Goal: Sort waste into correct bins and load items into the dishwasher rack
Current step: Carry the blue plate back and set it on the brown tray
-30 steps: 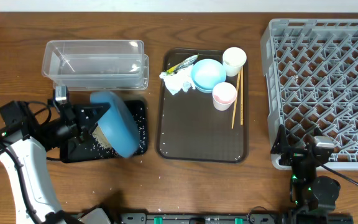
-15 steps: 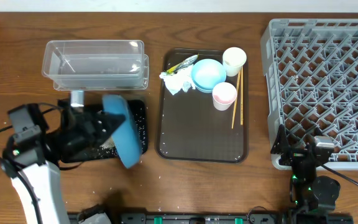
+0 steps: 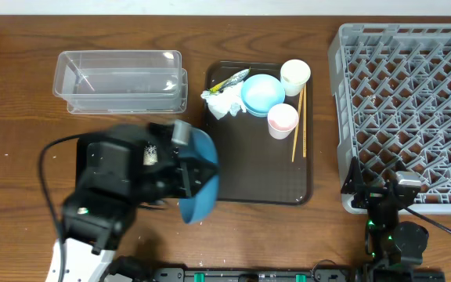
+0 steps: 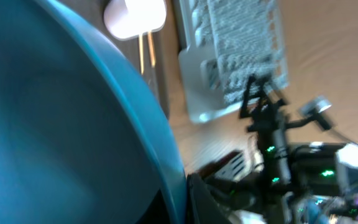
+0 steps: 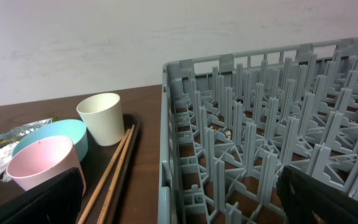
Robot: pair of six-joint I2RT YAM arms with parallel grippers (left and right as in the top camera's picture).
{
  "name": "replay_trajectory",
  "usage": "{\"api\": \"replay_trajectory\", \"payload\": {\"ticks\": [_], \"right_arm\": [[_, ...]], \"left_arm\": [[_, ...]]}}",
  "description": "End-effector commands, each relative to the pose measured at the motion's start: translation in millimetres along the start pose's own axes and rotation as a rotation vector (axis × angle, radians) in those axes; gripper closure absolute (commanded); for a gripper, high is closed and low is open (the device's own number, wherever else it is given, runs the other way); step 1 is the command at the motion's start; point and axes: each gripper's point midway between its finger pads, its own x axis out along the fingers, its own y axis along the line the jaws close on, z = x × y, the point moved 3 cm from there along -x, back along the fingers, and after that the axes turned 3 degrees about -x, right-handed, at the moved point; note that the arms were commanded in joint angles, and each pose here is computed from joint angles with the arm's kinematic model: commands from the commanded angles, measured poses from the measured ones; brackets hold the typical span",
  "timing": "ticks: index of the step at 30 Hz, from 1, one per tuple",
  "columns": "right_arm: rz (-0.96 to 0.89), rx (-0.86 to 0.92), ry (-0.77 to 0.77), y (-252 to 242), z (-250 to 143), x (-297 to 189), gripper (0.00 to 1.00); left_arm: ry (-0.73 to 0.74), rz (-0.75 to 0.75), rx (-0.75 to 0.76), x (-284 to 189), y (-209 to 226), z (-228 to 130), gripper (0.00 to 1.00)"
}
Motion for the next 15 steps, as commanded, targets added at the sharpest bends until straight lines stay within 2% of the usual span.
{"api": "replay_trajectory", "payload": {"ticks": [1, 7, 15], "right_arm": [[0.033, 0.005, 0.004, 6.5, -1.1, -0.2, 0.01], [0.032, 0.005, 0.004, 6.5, -1.1, -0.2, 0.01], [0.032, 0.005, 0.004, 6.5, -1.1, -0.2, 0.01]], "left_arm": [[-0.062, 0.16, 0.019, 23.7, 4.8, 2.7, 0.94], [-0.074, 0.33, 0.143, 82.9, 8.2, -3.3, 0.94], [0.014, 0.386, 0.179, 161.6, 26.9, -13.9, 0.93]]}}
